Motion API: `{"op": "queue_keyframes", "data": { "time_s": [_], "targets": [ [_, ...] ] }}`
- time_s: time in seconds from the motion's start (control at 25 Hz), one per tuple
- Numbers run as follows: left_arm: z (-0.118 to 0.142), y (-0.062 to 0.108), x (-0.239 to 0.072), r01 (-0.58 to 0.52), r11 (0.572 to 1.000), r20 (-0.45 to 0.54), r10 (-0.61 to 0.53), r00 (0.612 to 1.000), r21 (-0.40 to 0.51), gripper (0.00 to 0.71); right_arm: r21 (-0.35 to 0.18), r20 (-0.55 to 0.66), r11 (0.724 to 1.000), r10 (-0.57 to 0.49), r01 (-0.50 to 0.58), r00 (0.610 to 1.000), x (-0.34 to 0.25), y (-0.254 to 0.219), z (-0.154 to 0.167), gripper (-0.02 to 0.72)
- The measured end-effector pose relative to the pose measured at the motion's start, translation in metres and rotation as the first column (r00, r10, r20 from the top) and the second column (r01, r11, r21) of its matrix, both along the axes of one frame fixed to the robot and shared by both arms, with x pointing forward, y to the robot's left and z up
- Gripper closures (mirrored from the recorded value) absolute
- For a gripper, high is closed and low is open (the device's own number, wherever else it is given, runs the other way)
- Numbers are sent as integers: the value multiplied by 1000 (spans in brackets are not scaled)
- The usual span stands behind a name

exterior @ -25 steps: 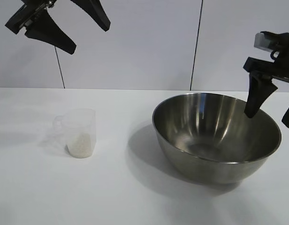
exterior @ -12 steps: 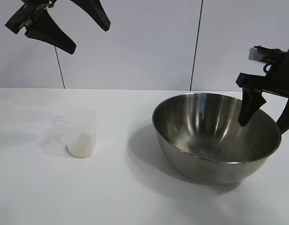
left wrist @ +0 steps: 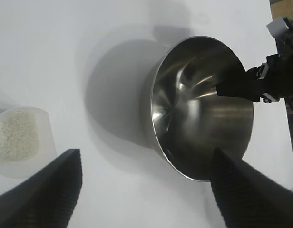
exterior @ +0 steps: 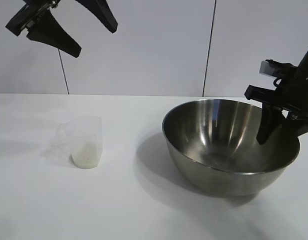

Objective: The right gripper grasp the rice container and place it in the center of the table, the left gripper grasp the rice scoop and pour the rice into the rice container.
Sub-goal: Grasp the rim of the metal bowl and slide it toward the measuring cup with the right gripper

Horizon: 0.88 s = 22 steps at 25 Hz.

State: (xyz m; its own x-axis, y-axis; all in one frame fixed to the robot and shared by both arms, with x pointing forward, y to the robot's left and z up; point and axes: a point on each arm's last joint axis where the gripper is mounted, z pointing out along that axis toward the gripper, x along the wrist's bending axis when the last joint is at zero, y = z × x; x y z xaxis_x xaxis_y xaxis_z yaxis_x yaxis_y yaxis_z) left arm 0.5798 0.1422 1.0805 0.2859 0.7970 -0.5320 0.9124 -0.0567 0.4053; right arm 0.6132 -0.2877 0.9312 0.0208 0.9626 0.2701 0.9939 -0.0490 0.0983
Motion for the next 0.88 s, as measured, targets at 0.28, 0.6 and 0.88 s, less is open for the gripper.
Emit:
{"op": "queue_keyframes", "data": {
  "time_s": [0.28, 0.6, 0.88],
  "targets": [
    [0, 0, 0, -2, 1000, 3, 2, 1000, 0, 167, 12, 0, 1000, 19, -19, 1000, 0, 1, -1, 692],
    [1, 0, 2, -13, 1000, 17, 13, 1000, -3, 167, 119, 43, 988, 97, -101, 994, -2, 11, 10, 692],
    [1, 0, 2, -13, 1000, 18, 13, 1000, -4, 167, 146, 36, 980, 135, -139, 990, -5, 28, 14, 692]
  ]
}}
